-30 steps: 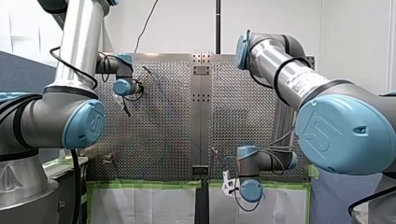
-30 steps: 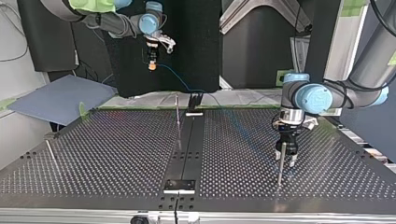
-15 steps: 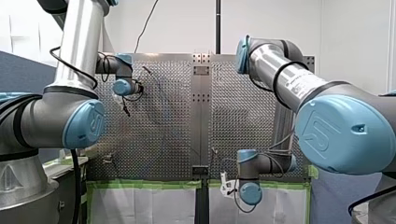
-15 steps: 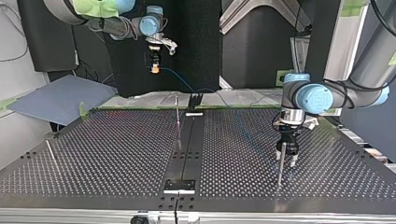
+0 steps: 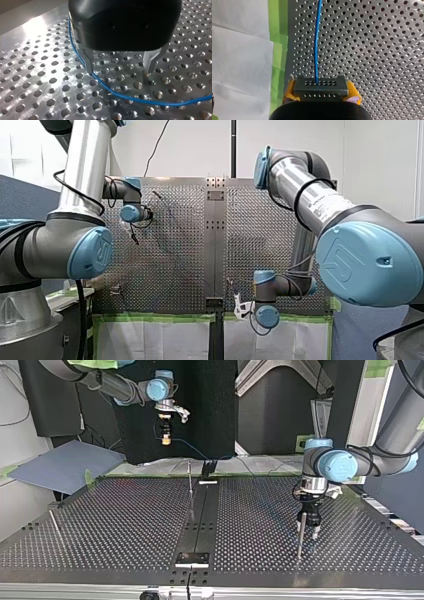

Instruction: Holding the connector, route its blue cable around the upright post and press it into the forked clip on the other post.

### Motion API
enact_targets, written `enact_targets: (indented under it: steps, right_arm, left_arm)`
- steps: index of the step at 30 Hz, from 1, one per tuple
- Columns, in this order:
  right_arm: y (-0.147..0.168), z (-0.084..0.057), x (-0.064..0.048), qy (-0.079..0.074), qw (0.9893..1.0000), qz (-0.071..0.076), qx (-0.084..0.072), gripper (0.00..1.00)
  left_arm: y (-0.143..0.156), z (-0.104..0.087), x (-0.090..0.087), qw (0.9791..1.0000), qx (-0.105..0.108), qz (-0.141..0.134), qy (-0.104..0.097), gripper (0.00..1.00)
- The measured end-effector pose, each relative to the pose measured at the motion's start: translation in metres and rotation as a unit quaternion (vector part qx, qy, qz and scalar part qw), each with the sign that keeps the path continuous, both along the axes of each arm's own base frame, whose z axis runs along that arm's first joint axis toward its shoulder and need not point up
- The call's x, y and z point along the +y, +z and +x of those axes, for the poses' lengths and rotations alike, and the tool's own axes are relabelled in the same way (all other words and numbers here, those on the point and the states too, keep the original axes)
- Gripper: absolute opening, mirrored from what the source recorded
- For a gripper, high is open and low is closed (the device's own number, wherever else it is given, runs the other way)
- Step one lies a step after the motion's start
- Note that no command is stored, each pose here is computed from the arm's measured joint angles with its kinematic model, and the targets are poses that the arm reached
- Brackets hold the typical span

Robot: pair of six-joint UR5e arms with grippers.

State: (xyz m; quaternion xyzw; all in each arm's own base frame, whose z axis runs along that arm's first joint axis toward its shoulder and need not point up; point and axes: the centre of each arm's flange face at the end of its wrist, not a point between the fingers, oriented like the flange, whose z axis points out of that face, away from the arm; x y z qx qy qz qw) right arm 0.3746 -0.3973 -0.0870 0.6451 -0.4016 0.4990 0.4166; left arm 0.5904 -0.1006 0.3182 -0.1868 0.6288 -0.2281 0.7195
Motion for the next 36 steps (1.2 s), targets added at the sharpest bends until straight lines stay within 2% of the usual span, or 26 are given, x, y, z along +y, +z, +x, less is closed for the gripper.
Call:
enact_targets:
  steps: [3, 9, 18, 25, 32, 36]
  right_arm:
    - [0.0, -0.003, 0.003, 0.007, 1.0, -0.001, -0.003, 0.0]
    - [-0.004, -0.018, 0.012, 0.014, 0.9997, 0.003, -0.018, 0.0]
    - [0.001, -0.025, 0.008, 0.038, 0.9991, -0.014, -0.013, 0.0]
    - [0.022, -0.03, -0.001, 0.046, 0.998, -0.027, -0.034, 0.0]
    - [0.024, -0.028, -0.001, 0.072, 0.9965, -0.022, -0.036, 0.0]
    - [0.024, -0.026, 0.0, 0.082, 0.9957, -0.021, -0.036, 0.0]
  left_arm:
    - [0.0, 0.0, 0.001, 1.0, 0.0, 0.0, 0.001, 0.98]
    - [0.0, 0.0, 0.002, 1.0, 0.0, -0.001, 0.003, 0.98]
    - [0.0, 0.0, 0.003, 1.0, 0.001, -0.001, 0.003, 0.98]
    - [0.0, 0.0, 0.003, 1.0, 0.002, -0.001, 0.003, 0.98]
    - [-0.002, -0.001, 0.002, 1.0, 0.007, -0.001, 0.005, 0.98]
    - [-0.004, -0.003, 0.003, 0.9997, 0.018, -0.003, 0.016, 0.98]
